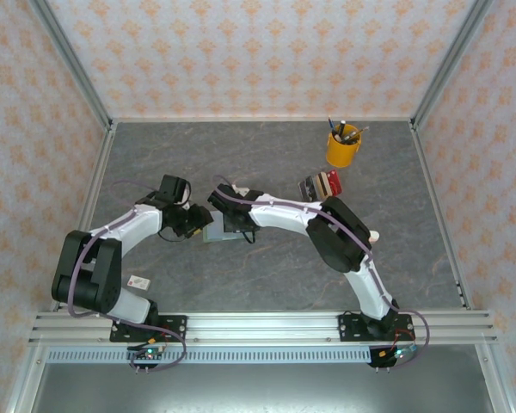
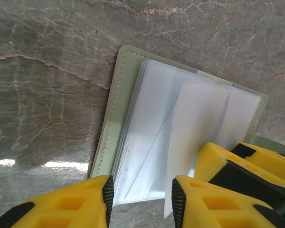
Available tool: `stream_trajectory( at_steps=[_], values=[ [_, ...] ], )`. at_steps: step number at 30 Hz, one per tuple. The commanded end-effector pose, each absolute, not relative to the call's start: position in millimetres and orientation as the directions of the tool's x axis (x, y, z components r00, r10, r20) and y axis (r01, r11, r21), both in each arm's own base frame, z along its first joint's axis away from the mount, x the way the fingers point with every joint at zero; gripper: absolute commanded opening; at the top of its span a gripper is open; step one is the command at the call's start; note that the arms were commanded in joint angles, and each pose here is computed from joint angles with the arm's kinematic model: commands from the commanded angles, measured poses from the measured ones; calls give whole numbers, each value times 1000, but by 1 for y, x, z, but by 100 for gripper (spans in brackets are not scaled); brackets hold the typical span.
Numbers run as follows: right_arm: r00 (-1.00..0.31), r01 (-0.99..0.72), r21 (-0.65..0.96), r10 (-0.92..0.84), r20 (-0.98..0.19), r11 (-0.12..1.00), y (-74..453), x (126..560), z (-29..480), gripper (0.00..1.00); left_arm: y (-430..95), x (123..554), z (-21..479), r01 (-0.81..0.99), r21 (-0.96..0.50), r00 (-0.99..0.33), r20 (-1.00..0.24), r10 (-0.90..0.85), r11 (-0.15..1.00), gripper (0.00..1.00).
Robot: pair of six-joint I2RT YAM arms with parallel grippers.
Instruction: Take the credit cards out of the card holder
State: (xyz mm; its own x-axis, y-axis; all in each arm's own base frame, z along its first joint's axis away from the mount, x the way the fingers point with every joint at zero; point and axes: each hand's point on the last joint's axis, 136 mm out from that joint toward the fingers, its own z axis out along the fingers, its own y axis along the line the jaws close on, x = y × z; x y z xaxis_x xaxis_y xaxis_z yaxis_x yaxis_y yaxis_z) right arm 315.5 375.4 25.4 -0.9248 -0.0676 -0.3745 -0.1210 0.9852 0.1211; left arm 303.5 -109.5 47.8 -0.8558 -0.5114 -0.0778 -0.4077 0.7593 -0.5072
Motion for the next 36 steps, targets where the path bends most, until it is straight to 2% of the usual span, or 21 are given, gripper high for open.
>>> stream_trajectory(
  at_steps=[1,7,15,27,36],
  values=[
    [-969,-61,41,-50,-242,997,338,301,-24,52,-115,309,47,-388,-540,-864,-69,-498,747,40],
    [-975,-48,109,-23,-223,993,342,300,-20,50,-119,311,38,-390,-538,-872,-44,-487,747,34],
    [-978,-46,114,-21,-209,992,342,299,-23,47,-118,310,27,-399,-517,-877,-26,-480,757,29],
    [-980,-49,118,-26,-195,992,343,298,-27,46,-132,311,30,-356,-550,-901,-11,-433,756,29],
    [-981,-57,131,-31,-193,990,345,297,-24,39,-145,314,44,-296,-569,-922,-41,-386,767,23]
  ],
)
